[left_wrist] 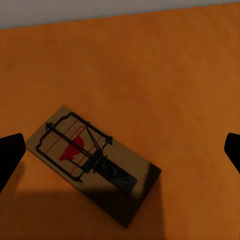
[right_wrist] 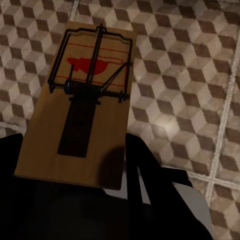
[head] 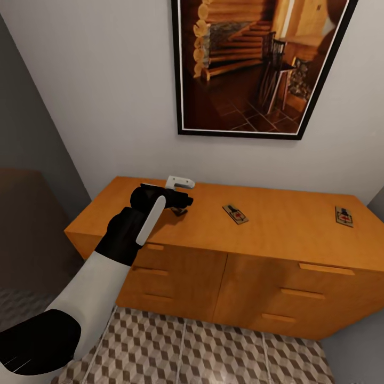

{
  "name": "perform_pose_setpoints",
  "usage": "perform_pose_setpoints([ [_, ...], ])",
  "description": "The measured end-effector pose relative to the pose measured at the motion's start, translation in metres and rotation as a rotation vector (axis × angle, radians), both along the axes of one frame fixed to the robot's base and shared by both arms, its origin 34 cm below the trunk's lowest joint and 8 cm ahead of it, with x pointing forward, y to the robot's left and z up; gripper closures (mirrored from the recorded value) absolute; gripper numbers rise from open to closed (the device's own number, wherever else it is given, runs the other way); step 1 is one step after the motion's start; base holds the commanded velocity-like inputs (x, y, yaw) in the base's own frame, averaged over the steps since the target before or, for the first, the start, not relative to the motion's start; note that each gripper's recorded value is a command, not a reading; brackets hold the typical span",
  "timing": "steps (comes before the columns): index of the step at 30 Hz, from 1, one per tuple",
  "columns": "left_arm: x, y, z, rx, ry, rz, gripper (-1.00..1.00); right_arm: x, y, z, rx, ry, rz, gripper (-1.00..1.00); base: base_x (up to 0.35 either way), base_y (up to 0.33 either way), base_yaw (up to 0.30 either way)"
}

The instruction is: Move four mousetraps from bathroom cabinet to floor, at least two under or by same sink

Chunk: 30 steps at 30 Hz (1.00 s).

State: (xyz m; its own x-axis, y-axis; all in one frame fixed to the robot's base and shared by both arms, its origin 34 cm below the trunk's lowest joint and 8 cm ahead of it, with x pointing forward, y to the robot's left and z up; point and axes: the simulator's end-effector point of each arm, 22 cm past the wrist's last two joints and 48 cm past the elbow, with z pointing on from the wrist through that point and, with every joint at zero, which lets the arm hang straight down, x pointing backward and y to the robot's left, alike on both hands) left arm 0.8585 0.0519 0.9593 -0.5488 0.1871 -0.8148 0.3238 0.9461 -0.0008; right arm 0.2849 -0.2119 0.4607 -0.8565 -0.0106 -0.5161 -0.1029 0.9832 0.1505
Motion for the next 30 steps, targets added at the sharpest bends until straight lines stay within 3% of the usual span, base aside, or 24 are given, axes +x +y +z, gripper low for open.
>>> perform_pose_setpoints([
  [30,0.002,-0.001,-0.013,0.001,0.017,-0.002,-1.00,-0.007,-0.001,-0.003,-0.002,0.018,0.000,1.00,0.000,0.000,0.000],
])
